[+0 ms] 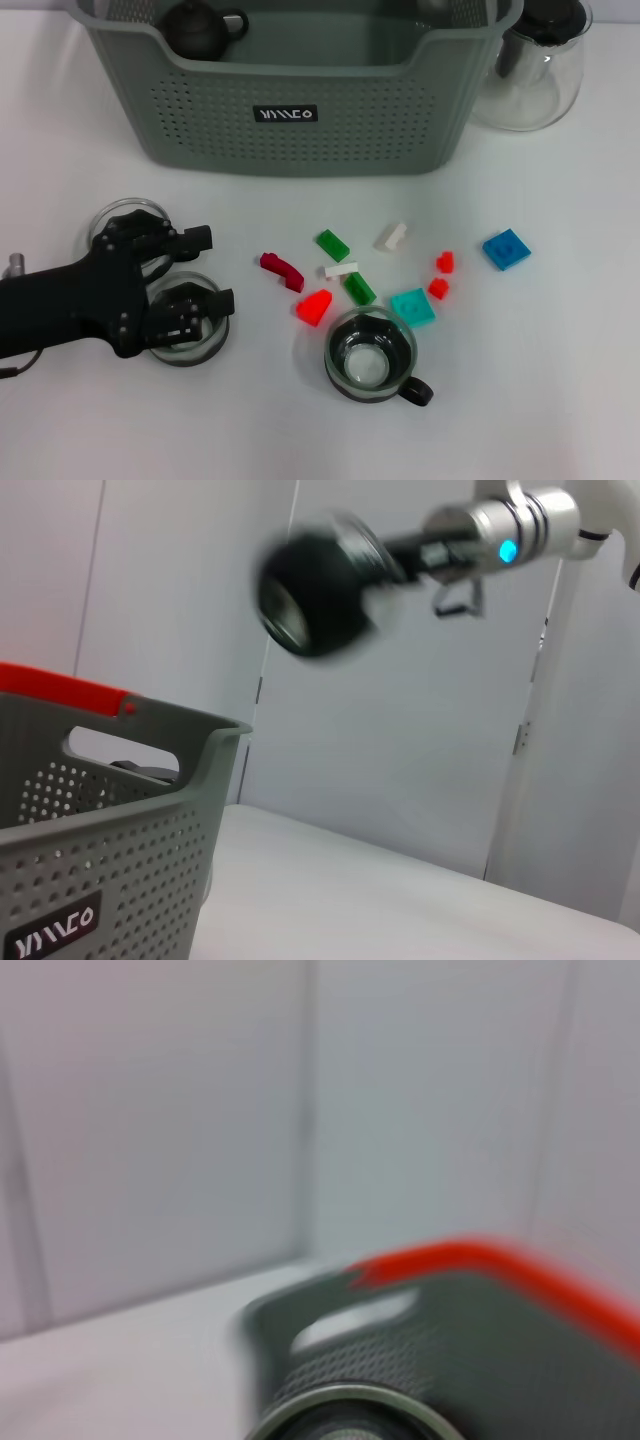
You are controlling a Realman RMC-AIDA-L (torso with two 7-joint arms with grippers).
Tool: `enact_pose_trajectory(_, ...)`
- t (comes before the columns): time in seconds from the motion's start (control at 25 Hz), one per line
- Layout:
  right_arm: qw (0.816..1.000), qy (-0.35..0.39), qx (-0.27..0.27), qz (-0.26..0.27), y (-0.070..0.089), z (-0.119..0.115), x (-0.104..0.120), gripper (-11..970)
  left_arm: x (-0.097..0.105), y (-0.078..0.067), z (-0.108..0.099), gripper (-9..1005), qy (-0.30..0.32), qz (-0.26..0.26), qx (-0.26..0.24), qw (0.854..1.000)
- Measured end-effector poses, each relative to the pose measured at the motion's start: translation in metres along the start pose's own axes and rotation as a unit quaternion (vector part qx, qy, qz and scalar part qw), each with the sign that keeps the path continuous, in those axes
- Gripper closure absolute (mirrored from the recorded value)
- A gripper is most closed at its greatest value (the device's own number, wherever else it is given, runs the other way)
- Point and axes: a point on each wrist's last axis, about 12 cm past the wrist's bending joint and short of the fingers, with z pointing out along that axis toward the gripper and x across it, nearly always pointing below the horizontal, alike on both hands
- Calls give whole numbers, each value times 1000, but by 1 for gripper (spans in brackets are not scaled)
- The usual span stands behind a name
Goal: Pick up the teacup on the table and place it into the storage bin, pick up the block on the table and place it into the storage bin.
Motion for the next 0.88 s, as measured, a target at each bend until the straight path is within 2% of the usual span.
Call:
enact_pose_trajectory(0.08,999,-2,32,5,-4,24,-18,907,0,0,2,231,-1,0,1,1000)
enact_pose_trajectory(0.24,994,56,95,16,-9,91,-44,907,1,0,4,232,-3,-3,0,1000)
enact_pose_trajectory(0.4,977,136,163,14,-13,151,-52,905,2,-2,6,232,-6,-9,3,1000)
enact_pose_trajectory(0.48,967,165,191,9,-17,170,-50,903,3,-2,7,232,-7,-11,4,1000)
enact_pose_trajectory(0.64,958,199,206,7,-19,191,-37,899,4,-3,9,232,-10,-15,5,1000)
enact_pose_trajectory(0.88,949,240,206,12,-23,192,-7,893,7,-2,12,232,-9,-18,-2,1000)
